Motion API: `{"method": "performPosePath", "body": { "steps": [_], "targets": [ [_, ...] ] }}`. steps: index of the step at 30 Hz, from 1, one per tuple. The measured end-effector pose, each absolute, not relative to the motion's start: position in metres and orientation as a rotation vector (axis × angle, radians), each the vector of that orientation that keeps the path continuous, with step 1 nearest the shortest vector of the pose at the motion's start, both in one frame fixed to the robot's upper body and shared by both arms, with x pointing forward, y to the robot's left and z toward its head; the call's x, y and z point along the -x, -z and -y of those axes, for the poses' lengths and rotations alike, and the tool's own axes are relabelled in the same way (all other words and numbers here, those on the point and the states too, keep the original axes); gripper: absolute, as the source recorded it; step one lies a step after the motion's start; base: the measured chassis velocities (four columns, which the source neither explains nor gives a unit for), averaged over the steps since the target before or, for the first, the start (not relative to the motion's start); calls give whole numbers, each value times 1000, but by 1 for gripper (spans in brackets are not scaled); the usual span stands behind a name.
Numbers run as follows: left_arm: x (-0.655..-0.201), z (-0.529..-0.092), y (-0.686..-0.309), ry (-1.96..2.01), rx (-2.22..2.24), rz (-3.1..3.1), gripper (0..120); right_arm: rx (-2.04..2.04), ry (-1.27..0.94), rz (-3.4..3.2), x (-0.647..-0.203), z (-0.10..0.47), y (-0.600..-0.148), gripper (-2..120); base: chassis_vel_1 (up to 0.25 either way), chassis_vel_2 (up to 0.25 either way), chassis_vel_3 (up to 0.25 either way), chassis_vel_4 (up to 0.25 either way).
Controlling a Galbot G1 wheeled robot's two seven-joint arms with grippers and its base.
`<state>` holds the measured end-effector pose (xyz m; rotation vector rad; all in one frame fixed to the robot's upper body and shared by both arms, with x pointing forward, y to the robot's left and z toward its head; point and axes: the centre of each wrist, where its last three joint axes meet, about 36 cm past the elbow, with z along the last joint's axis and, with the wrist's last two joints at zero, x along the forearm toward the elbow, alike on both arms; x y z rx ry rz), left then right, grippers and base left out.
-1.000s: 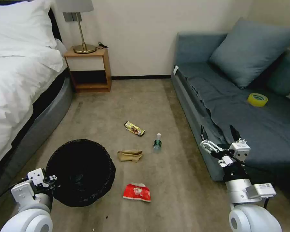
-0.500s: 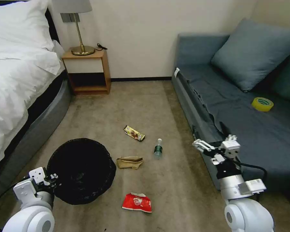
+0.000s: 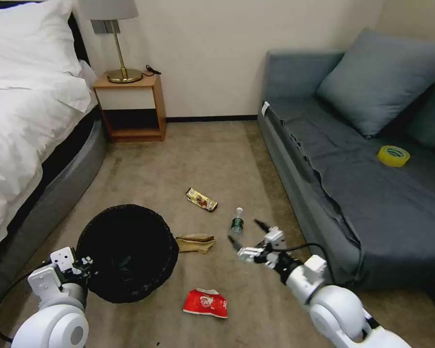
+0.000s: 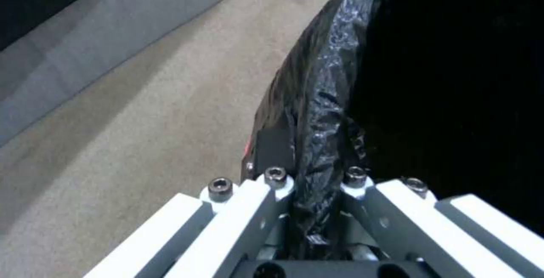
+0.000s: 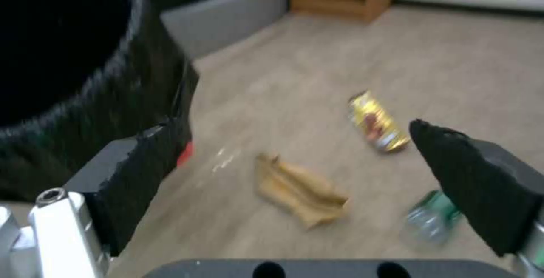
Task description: Pick up the trash bin, then pick up the garbage on the floor and place it into the trash bin.
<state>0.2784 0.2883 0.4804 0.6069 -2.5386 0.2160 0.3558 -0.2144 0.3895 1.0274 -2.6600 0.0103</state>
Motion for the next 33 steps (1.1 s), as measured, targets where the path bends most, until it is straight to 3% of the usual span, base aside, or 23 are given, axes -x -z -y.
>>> {"method": "performPosePath", "body": {
  "steps": [26, 33],
  "targets": [
    [-273, -288, -475, -224, -647, 2527, 3, -1251, -254, 2036, -428, 174, -398, 100, 0, 0, 0, 0],
    [-273, -290, -476, -241, -663, 2535, 3, -1310, -392, 1880, -443, 154, -362, 100, 0, 0, 0, 0]
  ]
}}
